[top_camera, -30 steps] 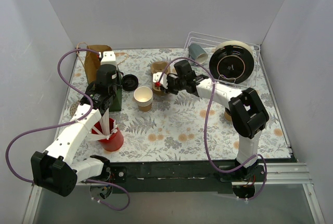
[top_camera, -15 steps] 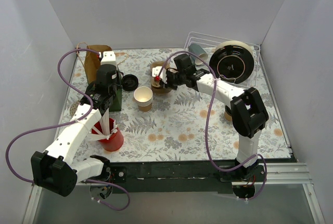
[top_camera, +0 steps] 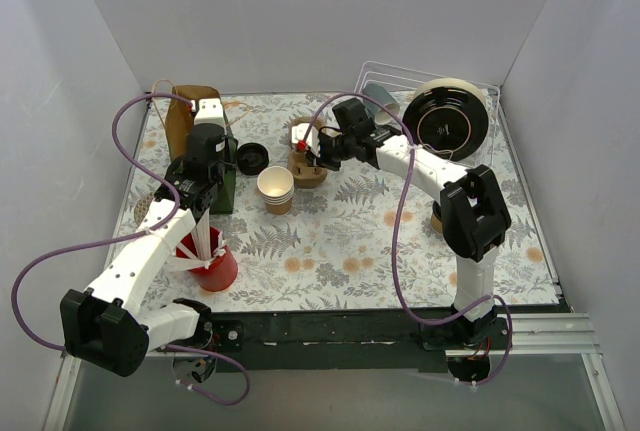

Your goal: Pack the takeout coffee

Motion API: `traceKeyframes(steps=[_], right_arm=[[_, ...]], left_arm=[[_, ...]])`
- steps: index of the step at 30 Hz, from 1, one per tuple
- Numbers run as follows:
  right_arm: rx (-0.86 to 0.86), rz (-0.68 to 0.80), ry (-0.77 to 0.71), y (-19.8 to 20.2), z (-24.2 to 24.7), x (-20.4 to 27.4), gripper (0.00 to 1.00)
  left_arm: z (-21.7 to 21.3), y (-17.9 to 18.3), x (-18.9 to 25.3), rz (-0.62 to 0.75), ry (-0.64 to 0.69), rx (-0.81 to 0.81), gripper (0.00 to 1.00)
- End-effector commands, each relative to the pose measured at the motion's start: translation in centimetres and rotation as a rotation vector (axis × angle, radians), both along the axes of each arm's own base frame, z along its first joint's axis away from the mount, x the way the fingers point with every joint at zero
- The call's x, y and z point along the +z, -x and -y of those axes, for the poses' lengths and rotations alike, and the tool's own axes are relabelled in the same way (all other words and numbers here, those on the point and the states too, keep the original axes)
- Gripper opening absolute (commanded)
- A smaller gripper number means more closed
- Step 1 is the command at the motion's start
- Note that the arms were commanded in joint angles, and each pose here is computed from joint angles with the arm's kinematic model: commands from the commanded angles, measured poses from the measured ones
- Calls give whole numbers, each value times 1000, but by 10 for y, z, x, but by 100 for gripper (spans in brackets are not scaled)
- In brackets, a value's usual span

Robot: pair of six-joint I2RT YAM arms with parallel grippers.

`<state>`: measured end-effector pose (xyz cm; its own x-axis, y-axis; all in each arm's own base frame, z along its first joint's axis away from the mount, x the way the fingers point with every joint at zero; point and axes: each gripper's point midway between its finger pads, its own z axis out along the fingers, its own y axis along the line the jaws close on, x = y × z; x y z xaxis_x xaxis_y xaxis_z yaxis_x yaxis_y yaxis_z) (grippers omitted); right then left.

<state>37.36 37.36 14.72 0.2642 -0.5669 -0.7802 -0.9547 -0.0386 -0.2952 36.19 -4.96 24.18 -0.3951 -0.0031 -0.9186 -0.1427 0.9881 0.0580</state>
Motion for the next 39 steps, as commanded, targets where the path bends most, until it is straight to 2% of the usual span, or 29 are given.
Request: traceKeyframes(steps=[1,5,8,23,39], right_arm=[[42,23,-10,11,6,-1,14],[103,-40,25,24,7,-16,32],[112,-52,38,23,6,-25,35],[87,-34,49,11,3,-39,36],[32,6,27,-2,1,-27,40]], left_arm=[[-2,2,-7,-22,-15,3,16],[-3,2,-7,-20,-14,6,16],[-3,2,-7,-20,-14,8,16],[-4,2,-11,-32,-21,12,16],[-4,2,-11,-30,-20,15,16]])
